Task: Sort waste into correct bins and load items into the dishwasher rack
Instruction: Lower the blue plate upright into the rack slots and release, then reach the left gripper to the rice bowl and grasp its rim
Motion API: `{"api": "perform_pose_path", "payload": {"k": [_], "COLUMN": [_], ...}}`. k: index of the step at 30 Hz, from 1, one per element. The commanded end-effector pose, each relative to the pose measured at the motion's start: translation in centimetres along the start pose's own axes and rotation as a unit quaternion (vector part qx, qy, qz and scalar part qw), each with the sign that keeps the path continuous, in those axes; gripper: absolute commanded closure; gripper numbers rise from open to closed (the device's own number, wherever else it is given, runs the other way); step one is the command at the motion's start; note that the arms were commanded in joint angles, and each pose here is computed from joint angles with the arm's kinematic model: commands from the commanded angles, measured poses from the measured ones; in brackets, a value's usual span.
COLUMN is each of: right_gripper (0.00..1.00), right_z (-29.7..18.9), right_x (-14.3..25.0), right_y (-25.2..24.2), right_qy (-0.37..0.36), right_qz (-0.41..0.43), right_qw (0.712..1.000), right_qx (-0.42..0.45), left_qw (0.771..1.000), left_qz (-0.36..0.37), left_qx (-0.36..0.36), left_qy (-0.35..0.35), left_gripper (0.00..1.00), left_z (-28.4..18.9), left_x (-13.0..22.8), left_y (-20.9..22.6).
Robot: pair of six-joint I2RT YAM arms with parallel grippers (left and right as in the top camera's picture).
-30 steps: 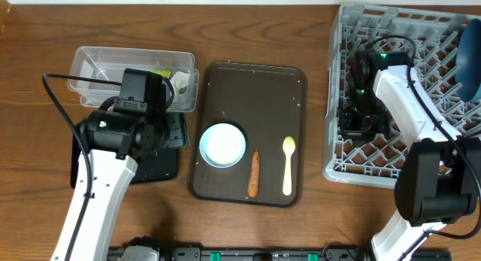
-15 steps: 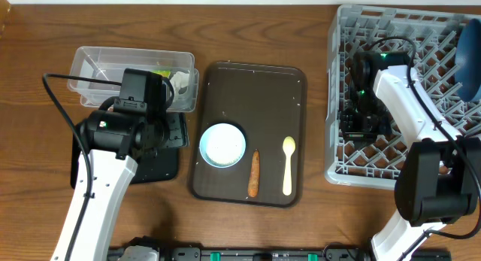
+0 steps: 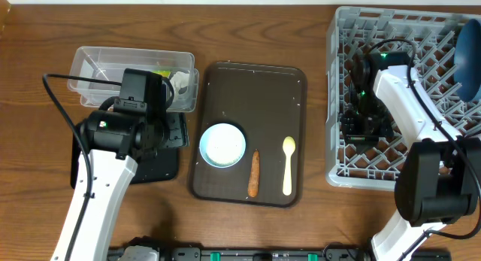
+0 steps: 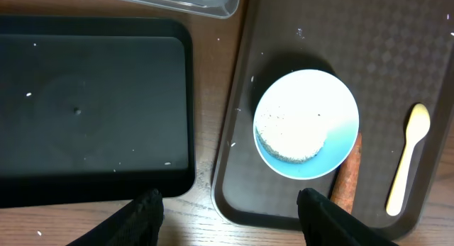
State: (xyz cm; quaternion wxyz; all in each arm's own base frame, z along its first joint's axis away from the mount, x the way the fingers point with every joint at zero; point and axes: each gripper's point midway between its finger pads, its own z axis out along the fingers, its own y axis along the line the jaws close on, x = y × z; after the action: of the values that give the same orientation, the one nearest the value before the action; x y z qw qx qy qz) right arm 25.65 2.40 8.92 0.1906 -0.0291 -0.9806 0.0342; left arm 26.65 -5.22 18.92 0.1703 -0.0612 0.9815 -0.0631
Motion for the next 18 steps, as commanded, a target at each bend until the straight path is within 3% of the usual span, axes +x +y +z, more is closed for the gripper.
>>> {"api": "perform_pose_path", "payload": {"k": [1, 11, 18], "right_gripper": [0.99, 0.99, 0.9], "right_z": [0.2, 0.2, -2.1], "right_x": [0.4, 0.4, -0.7], "right_y": [0.7, 0.8, 0.7], "right_qy": [0.013, 0.012, -0.052], "right_qz": [-0.014, -0.02, -0.023], "right_qw": [1.0, 1.0, 0.998], "right_qx": [-0.013, -0.014, -0.023], "left_qw": [1.0, 1.0, 1.0], "left_qz": [0.003, 0.003, 0.003], "left_qx": [-0.009, -0.008, -0.009], "left_qy": [0.006, 0.006, 0.006], "left_gripper": [0.37, 0.36, 0.36], "left_z": [0.3, 0.3, 0.3], "left_x": [0.2, 0.2, 0.2], "left_y": [0.4, 0.3, 0.4]}}
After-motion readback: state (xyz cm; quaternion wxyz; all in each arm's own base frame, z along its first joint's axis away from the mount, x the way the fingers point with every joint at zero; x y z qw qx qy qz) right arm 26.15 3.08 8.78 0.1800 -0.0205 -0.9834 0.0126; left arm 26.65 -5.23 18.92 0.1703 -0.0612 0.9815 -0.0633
